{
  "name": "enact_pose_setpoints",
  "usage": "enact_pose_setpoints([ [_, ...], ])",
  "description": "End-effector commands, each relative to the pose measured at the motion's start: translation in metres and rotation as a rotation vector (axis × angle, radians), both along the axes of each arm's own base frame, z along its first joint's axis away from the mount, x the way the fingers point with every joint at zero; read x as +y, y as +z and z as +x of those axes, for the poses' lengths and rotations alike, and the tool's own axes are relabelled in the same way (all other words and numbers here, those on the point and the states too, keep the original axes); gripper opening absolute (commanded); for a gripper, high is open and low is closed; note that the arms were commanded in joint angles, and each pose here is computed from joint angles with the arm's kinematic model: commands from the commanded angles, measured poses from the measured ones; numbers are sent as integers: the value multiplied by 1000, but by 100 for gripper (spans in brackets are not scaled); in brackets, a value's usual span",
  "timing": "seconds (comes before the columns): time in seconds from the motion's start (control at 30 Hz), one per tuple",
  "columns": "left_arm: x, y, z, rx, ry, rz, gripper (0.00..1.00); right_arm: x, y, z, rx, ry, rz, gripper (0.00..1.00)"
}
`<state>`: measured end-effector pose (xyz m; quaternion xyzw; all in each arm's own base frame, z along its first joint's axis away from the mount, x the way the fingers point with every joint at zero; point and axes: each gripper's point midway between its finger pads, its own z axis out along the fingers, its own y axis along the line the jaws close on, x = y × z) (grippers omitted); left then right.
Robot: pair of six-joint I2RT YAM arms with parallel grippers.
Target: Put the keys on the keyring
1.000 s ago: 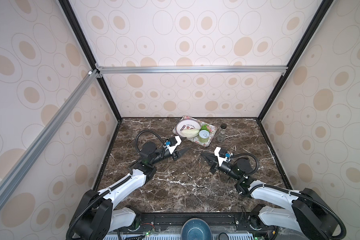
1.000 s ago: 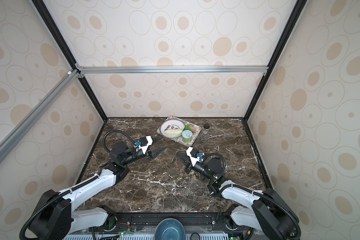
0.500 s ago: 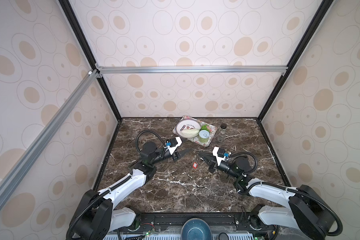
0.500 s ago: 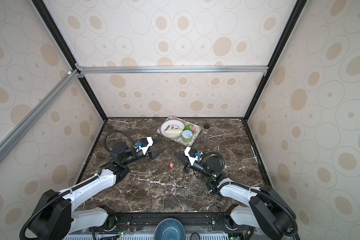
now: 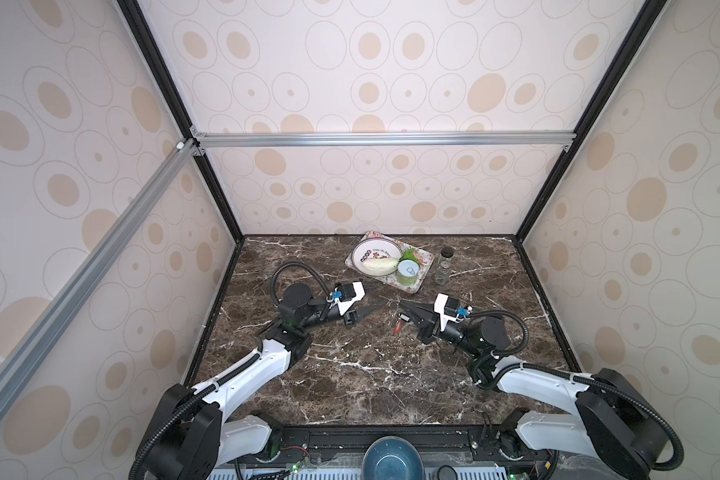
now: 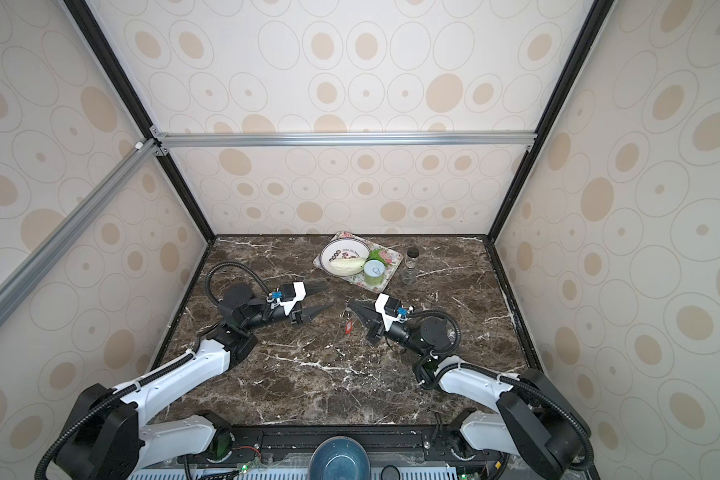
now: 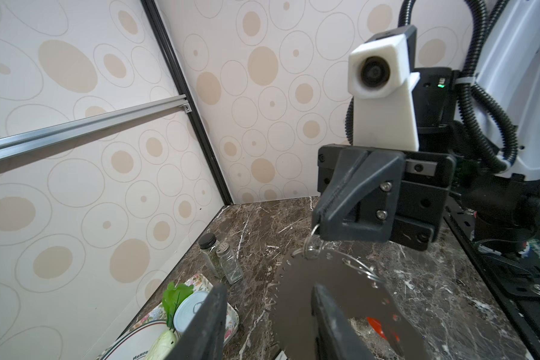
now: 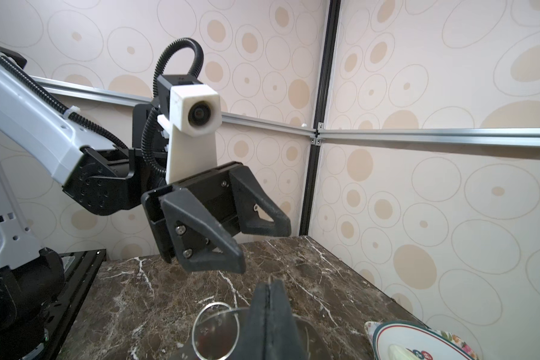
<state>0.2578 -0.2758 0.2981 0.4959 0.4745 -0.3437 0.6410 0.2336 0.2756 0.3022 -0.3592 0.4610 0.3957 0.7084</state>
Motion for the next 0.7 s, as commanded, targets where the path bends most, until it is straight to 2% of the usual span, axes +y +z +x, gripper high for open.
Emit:
enact_pose_setpoints([
  [0.0,-4,16,-13,-79,-66,-11,42,0,21,-17,-72,70,57,0],
  [0.27,-8,15,-22,-94,-123,-7,34,8,29,-24,-63,157,59,0],
  [0.67,-13,16,-35,-108,-182,-5,29,14,29,-25,-49,193,56,0],
])
